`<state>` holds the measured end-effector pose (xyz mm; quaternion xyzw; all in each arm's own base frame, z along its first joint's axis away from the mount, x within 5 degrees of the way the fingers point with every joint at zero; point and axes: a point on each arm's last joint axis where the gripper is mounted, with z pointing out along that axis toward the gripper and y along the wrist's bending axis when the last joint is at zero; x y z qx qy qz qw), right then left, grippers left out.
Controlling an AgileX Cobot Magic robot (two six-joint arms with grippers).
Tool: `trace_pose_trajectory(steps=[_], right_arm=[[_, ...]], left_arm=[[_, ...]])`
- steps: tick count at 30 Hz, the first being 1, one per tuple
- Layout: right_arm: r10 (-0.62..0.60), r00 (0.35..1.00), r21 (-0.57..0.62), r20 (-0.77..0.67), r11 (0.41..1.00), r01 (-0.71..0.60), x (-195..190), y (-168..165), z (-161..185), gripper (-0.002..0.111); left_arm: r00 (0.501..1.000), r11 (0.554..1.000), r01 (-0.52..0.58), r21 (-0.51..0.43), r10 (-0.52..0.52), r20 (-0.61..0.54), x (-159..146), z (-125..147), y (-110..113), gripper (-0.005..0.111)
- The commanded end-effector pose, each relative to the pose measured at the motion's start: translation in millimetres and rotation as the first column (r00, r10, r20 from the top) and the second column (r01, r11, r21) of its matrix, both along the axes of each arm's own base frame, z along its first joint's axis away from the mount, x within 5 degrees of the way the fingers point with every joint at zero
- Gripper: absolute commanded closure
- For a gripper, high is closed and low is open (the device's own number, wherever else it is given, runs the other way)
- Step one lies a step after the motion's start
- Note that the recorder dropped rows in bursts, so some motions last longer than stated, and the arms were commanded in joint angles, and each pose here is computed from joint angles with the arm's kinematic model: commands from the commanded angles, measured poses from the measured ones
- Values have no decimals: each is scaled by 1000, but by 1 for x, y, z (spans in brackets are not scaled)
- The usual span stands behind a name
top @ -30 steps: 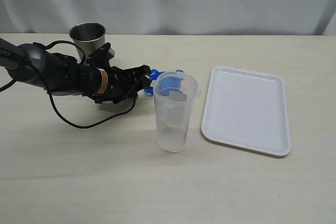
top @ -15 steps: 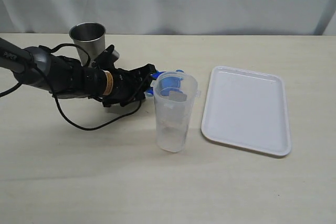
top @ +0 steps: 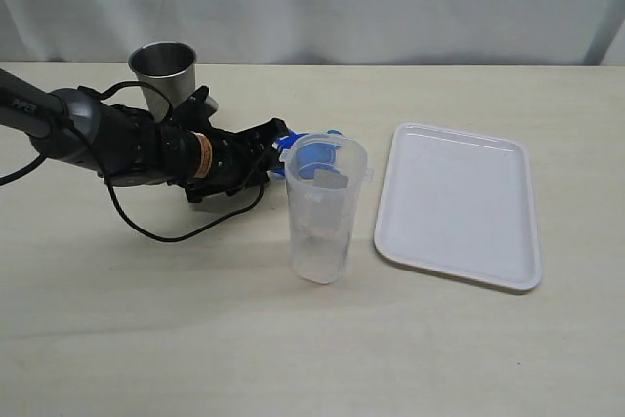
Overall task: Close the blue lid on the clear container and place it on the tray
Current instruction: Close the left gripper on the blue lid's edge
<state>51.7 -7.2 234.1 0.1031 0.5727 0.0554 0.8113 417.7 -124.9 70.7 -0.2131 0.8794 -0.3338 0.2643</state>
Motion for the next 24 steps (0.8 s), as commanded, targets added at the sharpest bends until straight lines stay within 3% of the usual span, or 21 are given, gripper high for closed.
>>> trace_pose_trajectory(steps=[1, 10, 17, 24], right_arm=[[-1, 1000, 3, 0, 1000, 1, -1, 0, 1, 104], [-1, 1000, 3, 0, 1000, 1, -1, 0, 1, 104], [-1, 1000, 3, 0, 1000, 1, -1, 0, 1, 104], [-1, 1000, 3, 0, 1000, 1, -1, 0, 1, 104]], left_arm=[[1000, 998, 9, -58, -10, -12, 3, -12, -6, 68], [997, 998, -49, -36, 47, -54, 5, -27, -3, 70], [998, 999, -36, -31, 35, -47, 5, -26, -3, 107], [1000, 996, -22, -83, 20, -23, 7, -23, -1, 107]])
